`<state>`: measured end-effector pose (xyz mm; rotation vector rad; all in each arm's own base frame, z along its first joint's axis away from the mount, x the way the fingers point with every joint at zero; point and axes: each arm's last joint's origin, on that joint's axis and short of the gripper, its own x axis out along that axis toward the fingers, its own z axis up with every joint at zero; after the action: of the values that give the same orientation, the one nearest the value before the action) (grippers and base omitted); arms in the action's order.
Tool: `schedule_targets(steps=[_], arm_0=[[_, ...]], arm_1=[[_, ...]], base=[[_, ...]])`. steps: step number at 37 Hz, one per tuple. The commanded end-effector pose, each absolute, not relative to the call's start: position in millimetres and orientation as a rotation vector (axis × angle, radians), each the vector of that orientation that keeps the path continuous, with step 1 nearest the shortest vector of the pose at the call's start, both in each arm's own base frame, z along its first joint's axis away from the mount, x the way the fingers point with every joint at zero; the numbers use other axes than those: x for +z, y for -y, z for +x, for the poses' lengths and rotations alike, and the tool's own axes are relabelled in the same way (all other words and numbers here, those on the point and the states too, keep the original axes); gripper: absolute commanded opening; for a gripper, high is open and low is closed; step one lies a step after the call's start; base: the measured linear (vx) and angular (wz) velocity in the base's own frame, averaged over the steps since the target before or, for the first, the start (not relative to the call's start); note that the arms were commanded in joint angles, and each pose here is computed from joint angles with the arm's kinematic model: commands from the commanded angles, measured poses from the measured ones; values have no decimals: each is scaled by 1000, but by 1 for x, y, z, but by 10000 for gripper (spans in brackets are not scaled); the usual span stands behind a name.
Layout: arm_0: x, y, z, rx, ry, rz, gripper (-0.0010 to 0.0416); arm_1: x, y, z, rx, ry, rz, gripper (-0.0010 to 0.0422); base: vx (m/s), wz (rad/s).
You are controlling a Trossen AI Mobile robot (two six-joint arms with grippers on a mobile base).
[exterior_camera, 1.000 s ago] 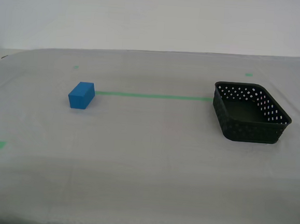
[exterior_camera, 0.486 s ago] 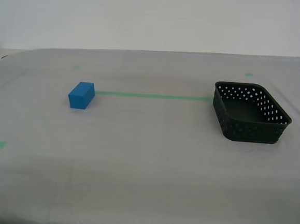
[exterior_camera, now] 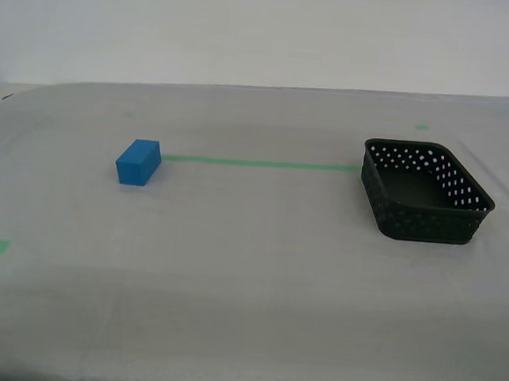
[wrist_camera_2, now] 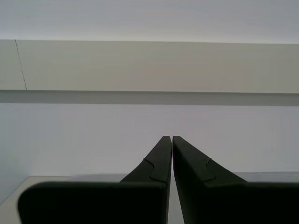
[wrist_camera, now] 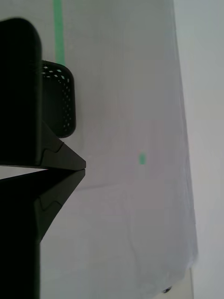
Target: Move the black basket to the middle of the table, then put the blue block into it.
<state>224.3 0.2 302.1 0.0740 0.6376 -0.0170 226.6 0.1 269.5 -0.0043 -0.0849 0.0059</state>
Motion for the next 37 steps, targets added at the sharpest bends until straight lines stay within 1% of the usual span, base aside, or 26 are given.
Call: schedule_targets(steps=[1,6,13,16,26,34,37], arm_0=[[313,-1,228,-8,-689,58,-1],[324,-1,234,7,-778,46,-1],[332,-4,245,112,-905,92,-1],[331,-5,251,138,-959,110,-1],[313,-5,273,139,-1191,110,-1],[305,-5,286,134,-1254,118,-1],[307,-5,289,132,-1250,112,0]], arm_1=[[270,0,227,7,90,-3,0],[270,0,227,7,90,-3,0],[270,0,227,7,91,-3,0],[270,0,227,6,90,-3,0],[270,0,227,6,90,-3,0],[270,0,227,6,90,-3,0],[270,0,227,7,90,-3,0]], base=[[0,0],[0,0],[0,0],[0,0],[0,0],[0,0],[0,0]])
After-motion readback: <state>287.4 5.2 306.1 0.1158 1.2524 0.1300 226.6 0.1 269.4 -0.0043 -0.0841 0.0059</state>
